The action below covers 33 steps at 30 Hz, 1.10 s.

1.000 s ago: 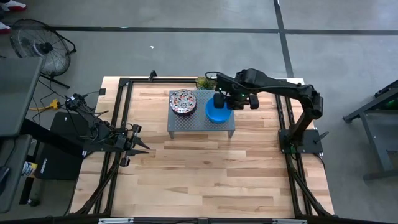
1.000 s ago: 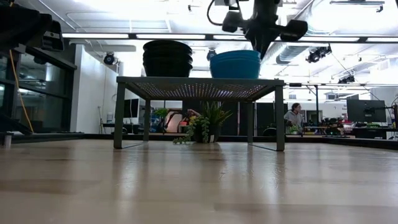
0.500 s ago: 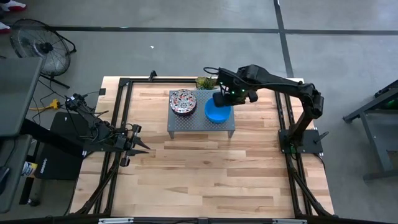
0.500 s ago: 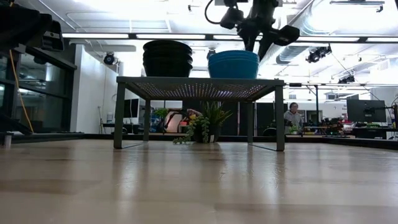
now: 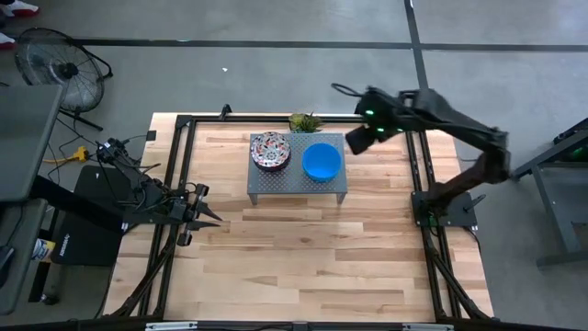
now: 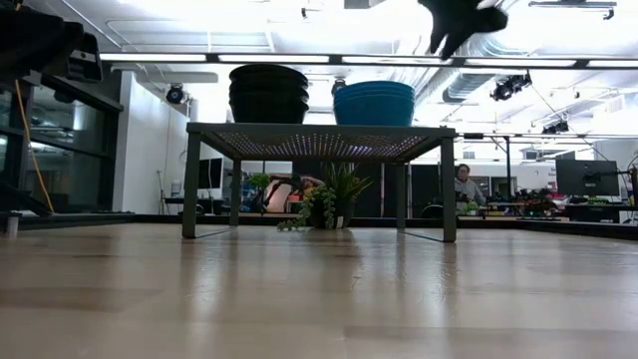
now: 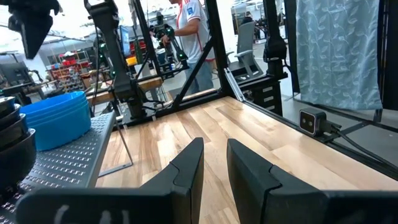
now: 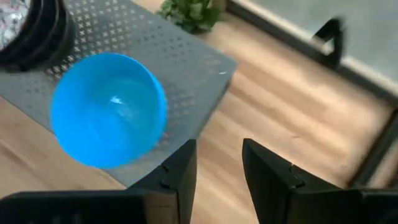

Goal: Pick & Place Mini bowls
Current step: Return to home position

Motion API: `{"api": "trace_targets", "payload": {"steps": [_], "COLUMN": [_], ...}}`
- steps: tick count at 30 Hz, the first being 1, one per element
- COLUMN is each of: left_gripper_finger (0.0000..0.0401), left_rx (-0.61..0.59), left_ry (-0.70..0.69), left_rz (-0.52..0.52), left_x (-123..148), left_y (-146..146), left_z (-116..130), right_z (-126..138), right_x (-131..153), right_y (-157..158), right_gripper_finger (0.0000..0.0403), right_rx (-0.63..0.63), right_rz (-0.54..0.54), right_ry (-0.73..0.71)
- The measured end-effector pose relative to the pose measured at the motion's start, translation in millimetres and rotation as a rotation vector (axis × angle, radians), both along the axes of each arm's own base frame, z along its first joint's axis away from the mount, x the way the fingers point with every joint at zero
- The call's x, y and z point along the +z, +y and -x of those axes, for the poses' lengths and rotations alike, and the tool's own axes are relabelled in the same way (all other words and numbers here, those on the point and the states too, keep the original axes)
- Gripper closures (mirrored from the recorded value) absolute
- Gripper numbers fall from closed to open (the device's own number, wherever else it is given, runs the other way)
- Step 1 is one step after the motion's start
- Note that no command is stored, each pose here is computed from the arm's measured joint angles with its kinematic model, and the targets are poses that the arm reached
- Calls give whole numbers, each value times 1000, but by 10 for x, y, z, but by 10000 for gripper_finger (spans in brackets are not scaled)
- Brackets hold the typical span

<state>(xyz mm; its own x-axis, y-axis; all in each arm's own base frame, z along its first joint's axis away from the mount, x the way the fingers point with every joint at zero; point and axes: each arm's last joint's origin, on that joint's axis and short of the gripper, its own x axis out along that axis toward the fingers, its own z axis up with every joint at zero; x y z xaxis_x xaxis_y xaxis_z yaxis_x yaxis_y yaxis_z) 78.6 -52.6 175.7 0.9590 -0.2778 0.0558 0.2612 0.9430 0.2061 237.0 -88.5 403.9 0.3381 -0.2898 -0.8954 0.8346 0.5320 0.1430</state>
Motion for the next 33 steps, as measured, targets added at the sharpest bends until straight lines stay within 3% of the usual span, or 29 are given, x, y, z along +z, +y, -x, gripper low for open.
{"api": "trace_targets", "payload": {"steps": [4,9,16,25,33], "left_gripper_finger": [335,335,335,335,335], "left_rx": [0,0,0,0,0], "left_ry": [0,0,0,0,0], "left_rz": [0,0,0,-1,-1], "left_x": [0,0,0,-1,-1], "left_y": [0,0,0,0,0], "left_z": [0,0,0,0,0], "right_z": [308,642,903,1011,840], "right_x": [43,-191,-629,-1155,-1567], "right_y": [172,377,618,807,956], "right_gripper_finger": [291,295,295,295,295], "right_rx": [48,78,142,153,183], "right_rz": [117,189,170,61,48], "right_ry": [7,-31,-228,-444,-724]}}
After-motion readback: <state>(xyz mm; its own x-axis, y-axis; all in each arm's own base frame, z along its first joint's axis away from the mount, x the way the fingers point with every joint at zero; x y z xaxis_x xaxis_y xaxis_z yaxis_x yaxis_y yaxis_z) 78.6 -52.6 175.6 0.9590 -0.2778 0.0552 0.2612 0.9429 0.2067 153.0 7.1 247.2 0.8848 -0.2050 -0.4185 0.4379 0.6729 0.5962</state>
